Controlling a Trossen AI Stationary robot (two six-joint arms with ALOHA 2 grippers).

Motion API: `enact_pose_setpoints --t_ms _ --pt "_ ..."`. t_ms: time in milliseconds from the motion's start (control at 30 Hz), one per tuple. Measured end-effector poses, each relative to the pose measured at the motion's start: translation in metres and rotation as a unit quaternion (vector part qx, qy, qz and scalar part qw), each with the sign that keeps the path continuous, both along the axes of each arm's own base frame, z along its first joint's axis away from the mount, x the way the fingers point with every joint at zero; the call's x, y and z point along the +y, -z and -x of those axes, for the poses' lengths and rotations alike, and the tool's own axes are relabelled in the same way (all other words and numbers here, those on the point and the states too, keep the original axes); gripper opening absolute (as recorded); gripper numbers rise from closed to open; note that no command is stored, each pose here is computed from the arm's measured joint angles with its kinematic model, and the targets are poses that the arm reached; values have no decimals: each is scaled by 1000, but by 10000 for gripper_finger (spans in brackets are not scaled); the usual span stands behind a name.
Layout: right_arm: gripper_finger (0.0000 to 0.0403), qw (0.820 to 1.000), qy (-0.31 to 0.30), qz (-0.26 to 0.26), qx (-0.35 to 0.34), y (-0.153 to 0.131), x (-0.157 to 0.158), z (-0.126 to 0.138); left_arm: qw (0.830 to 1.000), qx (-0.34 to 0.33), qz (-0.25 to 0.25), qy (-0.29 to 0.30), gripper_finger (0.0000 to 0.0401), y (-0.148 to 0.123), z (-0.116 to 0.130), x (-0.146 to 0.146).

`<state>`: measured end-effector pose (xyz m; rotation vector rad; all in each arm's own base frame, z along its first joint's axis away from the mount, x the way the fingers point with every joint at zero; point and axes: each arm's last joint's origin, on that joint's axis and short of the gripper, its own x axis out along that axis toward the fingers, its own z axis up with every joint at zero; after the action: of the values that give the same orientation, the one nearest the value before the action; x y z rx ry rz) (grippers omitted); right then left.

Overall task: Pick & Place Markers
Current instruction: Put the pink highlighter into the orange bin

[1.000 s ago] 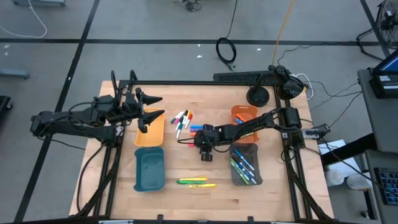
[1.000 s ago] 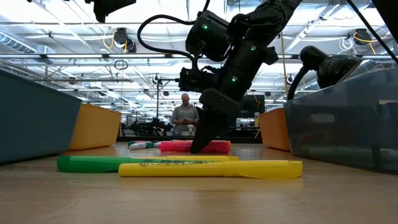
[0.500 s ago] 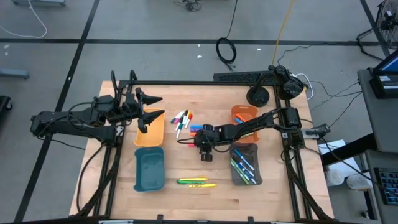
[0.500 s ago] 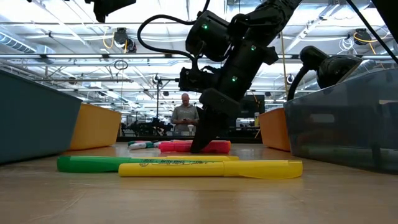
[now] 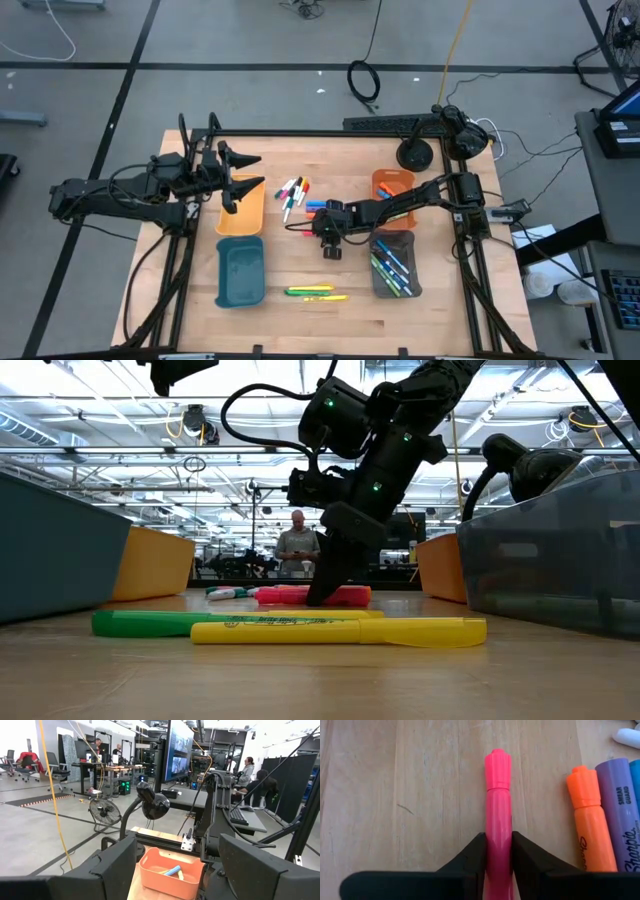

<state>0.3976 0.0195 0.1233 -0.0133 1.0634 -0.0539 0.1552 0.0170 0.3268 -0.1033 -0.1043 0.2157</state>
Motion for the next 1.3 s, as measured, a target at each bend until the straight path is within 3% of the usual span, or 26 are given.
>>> enact_pose_setpoints --t_ms 1300 --pt "70 1000 -1 -2 -12 -5 2 -1 1000 0 0 0 282 0 0 0"
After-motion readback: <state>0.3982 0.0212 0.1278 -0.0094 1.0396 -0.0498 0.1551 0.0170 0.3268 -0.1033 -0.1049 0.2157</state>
